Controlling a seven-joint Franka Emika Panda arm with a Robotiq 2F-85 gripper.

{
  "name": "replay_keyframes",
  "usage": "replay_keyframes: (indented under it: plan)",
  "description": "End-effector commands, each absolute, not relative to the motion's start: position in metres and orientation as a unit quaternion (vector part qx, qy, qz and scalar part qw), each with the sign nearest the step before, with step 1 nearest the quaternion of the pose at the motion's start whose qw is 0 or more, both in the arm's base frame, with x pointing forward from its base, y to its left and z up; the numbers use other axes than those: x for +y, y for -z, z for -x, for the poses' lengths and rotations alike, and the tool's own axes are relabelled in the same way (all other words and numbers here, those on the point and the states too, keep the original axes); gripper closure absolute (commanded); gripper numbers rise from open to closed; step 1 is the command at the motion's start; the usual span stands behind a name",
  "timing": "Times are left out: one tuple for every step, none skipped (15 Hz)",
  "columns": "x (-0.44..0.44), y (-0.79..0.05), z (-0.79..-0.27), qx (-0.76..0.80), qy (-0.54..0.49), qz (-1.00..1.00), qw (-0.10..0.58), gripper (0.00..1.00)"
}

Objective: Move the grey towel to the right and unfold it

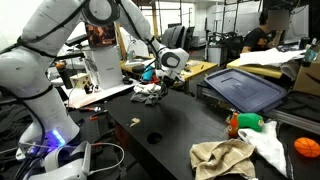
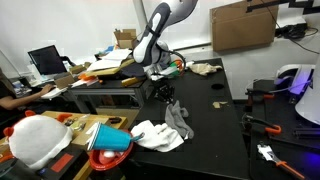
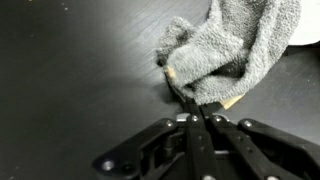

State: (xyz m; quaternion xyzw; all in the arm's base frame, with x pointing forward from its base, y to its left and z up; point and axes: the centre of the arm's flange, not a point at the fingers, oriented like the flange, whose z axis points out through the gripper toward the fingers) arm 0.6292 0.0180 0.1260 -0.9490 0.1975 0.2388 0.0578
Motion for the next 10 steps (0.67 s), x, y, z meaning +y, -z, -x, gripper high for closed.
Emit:
replay_keyframes:
  plan:
    - [-0.027,-0.175,-0.624,0.209,-0.221,0.953,0.017,0.99]
    - [-0.043,-0.186,-0.625,0.215,-0.211,0.953,-0.004,0.99]
    - [-0.057,-0.193,-0.625,0.219,-0.203,0.954,-0.021,0.99]
    - [-0.071,-0.2,-0.626,0.224,-0.193,0.954,-0.042,0.99]
    - [-0.082,-0.205,-0.625,0.227,-0.185,0.954,-0.057,0.99]
    - [-0.091,-0.211,-0.626,0.227,-0.178,0.955,-0.069,0.99]
    - [-0.096,-0.217,-0.625,0.225,-0.173,0.956,-0.076,0.99]
    - [-0.097,-0.226,-0.624,0.218,-0.168,0.958,-0.082,0.99]
    - [-0.096,-0.232,-0.623,0.212,-0.162,0.96,-0.085,0.99]
    - [-0.092,-0.241,-0.623,0.204,-0.154,0.963,-0.086,0.99]
